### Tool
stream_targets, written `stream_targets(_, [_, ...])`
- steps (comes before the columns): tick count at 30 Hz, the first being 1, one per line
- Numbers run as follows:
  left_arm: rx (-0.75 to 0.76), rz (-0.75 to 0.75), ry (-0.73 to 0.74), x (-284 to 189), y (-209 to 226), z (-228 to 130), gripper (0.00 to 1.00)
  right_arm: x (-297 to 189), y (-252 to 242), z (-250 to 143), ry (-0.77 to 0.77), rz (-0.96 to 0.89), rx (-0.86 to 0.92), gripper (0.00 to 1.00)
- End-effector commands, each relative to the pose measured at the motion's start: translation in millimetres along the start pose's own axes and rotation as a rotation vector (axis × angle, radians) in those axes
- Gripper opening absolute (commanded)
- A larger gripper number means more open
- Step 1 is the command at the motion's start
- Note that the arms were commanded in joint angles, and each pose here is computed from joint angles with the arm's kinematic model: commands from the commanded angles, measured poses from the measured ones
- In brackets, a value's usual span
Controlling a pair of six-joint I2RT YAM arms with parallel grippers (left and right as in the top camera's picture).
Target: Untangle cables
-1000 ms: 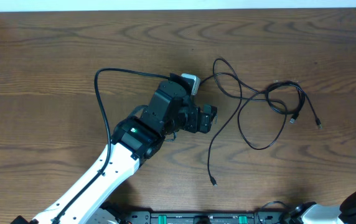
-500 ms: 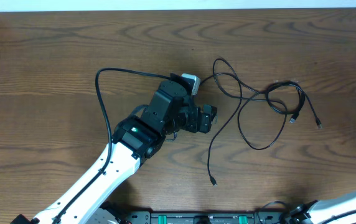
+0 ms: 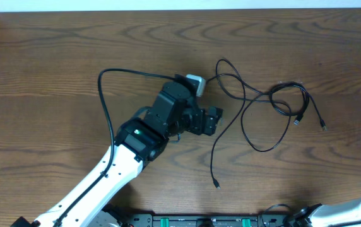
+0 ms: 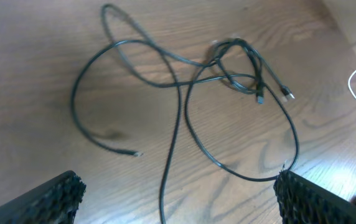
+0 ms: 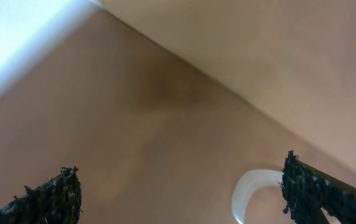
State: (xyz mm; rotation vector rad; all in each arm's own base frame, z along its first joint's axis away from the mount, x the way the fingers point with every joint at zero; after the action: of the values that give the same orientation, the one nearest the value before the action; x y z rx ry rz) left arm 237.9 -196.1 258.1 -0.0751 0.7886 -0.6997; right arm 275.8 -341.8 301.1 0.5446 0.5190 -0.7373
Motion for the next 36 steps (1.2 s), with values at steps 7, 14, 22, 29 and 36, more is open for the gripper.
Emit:
stream_targets(7, [0.202,0.044,-0.059,52.1,-20.7,1.8,0.98,-125.5,53.4,30.0,-0.16,0.315,0.166,0.99])
stream_targets(14, [0.182,-0.014,-0.099,118.0,-15.9,-3.8,0.98,-148.8,61.5,-5.9,0.058,0.312,0.261,0.99])
stream_targets(22, [0.169,0.009,-0.031,126.5,-11.1,-2.7,0.98,-112.9,104.2,-88.7,0.527,0.313,0.245,0.99])
stream_targets(29, [0.055,0.109,-0.011,77.4,24.6,14.2,0.98,-71.1,158.4,-174.1,0.775,0.363,0.087,0.99])
stream_targets(36, [-0.095,0.286,-0.084,-2.6,86.8,33.6,0.98,-20.0,201.7,-245.0,0.846,0.42,0.044,0.95])
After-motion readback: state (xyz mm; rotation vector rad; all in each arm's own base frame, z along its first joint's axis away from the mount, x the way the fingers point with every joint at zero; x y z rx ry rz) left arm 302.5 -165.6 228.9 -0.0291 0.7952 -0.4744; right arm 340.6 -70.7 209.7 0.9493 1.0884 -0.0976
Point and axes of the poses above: each gripper's point midway between its finger pads, its own x axis out along the fingers, its own y axis along the line the jaws close on, z = x × y, the point moved 10 cm from there along -x, back along the fingers, and after that the axes turned 8 degrees about x, right-handed, at the moved point
